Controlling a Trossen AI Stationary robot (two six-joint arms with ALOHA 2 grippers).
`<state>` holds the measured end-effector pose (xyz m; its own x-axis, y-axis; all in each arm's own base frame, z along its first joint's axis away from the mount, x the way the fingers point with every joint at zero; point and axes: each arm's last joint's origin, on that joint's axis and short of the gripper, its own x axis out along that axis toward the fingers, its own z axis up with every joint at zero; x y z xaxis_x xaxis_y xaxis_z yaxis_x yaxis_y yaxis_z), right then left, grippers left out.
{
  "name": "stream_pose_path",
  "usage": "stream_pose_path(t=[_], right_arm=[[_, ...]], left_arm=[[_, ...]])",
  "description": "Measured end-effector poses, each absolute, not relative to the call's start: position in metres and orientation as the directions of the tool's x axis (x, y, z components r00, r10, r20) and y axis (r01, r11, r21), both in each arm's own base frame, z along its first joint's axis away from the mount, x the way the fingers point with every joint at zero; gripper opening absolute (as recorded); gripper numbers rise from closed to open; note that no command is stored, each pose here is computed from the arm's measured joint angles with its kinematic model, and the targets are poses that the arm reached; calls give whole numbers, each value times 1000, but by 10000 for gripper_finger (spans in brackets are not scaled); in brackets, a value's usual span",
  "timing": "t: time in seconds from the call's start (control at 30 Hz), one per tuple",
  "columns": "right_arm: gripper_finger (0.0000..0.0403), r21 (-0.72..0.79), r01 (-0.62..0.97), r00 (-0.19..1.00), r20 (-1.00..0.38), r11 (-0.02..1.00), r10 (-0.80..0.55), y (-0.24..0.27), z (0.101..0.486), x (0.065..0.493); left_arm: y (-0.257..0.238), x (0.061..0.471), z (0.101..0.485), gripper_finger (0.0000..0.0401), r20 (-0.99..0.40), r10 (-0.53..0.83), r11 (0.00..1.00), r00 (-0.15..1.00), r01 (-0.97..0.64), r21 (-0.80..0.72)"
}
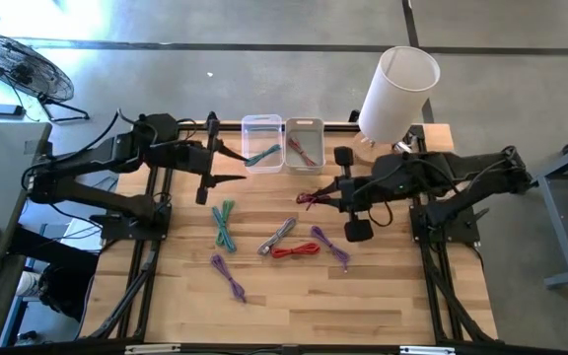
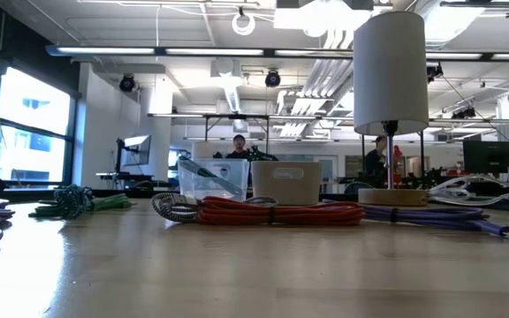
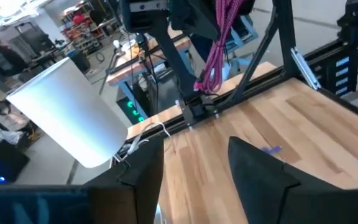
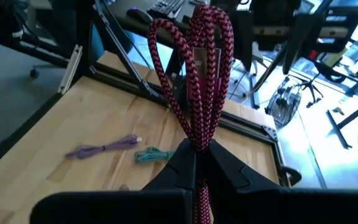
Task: Pick & Place USB Port
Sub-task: Put the pink patterned charger cable into the transparent bin
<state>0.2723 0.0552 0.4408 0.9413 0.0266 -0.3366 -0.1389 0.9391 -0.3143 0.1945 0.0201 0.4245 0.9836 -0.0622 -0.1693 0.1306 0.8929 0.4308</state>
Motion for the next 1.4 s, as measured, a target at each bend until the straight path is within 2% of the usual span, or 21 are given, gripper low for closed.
stream_pose_path(t=[0.1,0.2,0.37,0.57,0.77,1.4], right_arm=[[8,-305,-140,948,-317,942,38,50,441,277],[8,-311,-145,952,-301,939,47,45,441,284],[8,-336,-160,957,-285,928,62,38,435,300],[7,-334,-147,955,-293,931,45,29,431,308],[7,-352,-131,957,-291,927,25,26,431,308],[7,-380,-70,954,-295,922,-49,14,430,308]], left_arm=[[21,200,423,181,-166,-64,893,984,131,431],[19,206,424,182,-142,-141,894,980,188,406],[21,221,429,182,-50,-154,905,987,161,395],[22,244,425,182,-2,-228,934,974,219,282],[23,264,420,182,31,-275,932,961,258,253],[24,284,418,182,118,-324,942,939,308,137]])
